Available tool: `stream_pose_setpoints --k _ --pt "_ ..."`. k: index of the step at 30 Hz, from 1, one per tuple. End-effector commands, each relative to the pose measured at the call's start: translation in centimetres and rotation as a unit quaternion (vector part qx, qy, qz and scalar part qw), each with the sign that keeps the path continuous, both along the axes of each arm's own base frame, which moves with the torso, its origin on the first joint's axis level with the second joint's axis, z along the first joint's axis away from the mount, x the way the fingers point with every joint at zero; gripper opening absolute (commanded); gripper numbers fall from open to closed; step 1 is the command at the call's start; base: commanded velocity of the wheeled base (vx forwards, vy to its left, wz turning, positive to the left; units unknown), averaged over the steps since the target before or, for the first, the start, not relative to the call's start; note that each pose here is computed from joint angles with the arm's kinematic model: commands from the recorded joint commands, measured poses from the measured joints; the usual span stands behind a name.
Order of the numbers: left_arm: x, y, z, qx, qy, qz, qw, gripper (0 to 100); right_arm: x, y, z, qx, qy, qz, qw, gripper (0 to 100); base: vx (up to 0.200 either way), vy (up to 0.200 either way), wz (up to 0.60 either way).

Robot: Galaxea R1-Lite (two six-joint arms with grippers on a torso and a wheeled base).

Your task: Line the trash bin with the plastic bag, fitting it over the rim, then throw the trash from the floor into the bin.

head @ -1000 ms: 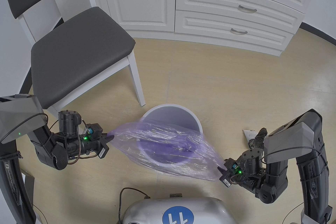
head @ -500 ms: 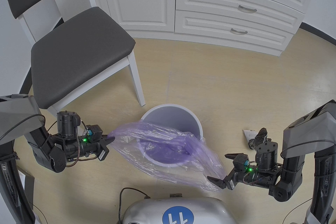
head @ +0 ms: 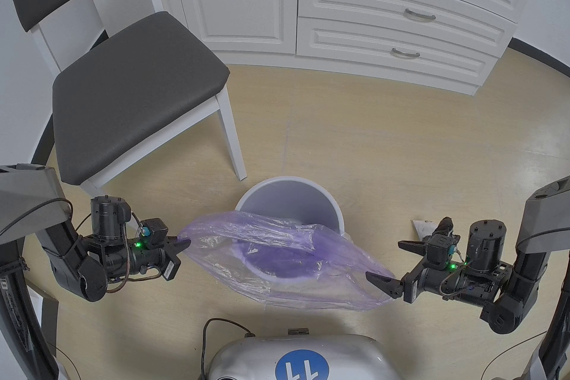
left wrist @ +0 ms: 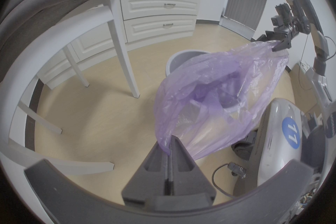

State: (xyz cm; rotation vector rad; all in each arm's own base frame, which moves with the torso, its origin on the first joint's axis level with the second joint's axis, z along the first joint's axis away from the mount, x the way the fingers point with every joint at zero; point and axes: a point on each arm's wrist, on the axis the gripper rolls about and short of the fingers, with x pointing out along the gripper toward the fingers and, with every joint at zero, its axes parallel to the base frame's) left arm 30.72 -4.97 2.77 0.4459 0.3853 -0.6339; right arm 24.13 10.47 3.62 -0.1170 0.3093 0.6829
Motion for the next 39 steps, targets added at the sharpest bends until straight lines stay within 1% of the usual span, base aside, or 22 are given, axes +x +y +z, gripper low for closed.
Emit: stream_pose_setpoints --k 1,3,5,6,9,12,18,21,32,39 --pt "-0.7 0.3 0.1 -0.015 -0.002 0.012 0.9998 0 -0.7 -0.3 0.6 0.008 -0.005 -0.002 1.0000 100 0.000 0.000 0.00" --pt "-0.8 0.3 0.1 -0.022 -0.008 0.017 0.9996 0 -0.4 -0.3 -0.1 0.006 0.008 0.000 1.0000 100 0.000 0.000 0.00" --pt "-0.9 0.3 0.1 -0.026 -0.013 0.018 0.9994 0 0.1 -0.4 -1.4 0.007 0.032 0.016 0.9993 100 0.000 0.000 0.00" --pt "-0.8 0.3 0.1 -0.026 -0.013 0.018 0.9994 0 0.2 -0.5 -1.5 0.008 0.034 0.018 0.9992 100 0.000 0.000 0.00" --pt "-1.0 0.2 -0.1 -0.025 -0.009 0.017 0.9995 0 1.0 -2.4 -2.4 0.034 0.061 0.047 0.9964 100 0.000 0.000 0.00" --pt "-1.1 0.2 -0.2 -0.024 -0.006 0.016 0.9996 0 1.4 -4.4 -3.3 0.063 0.085 0.074 0.9916 100 0.000 0.000 0.00" --pt "-0.6 0.2 -1.5 -0.021 0.010 0.017 0.9996 0 2.4 -7.5 -4.7 0.115 0.107 0.121 0.9802 100 0.000 0.000 0.00" --pt "-0.3 0.2 -1.9 -0.020 0.014 0.018 0.9995 0 2.6 -8.2 -5.2 0.125 0.112 0.124 0.9780 100 0.000 0.000 0.00" --pt "-0.3 0.4 -2.2 -0.019 0.019 0.020 0.9994 0 2.8 -9.2 -5.8 0.134 0.117 0.120 0.9766 100 0.000 0.000 0.00" --pt "-0.2 0.4 -1.9 -0.022 0.013 0.022 0.9994 0 3.3 -9.8 -5.2 0.133 0.099 0.113 0.9798 100 0.000 0.000 0.00"
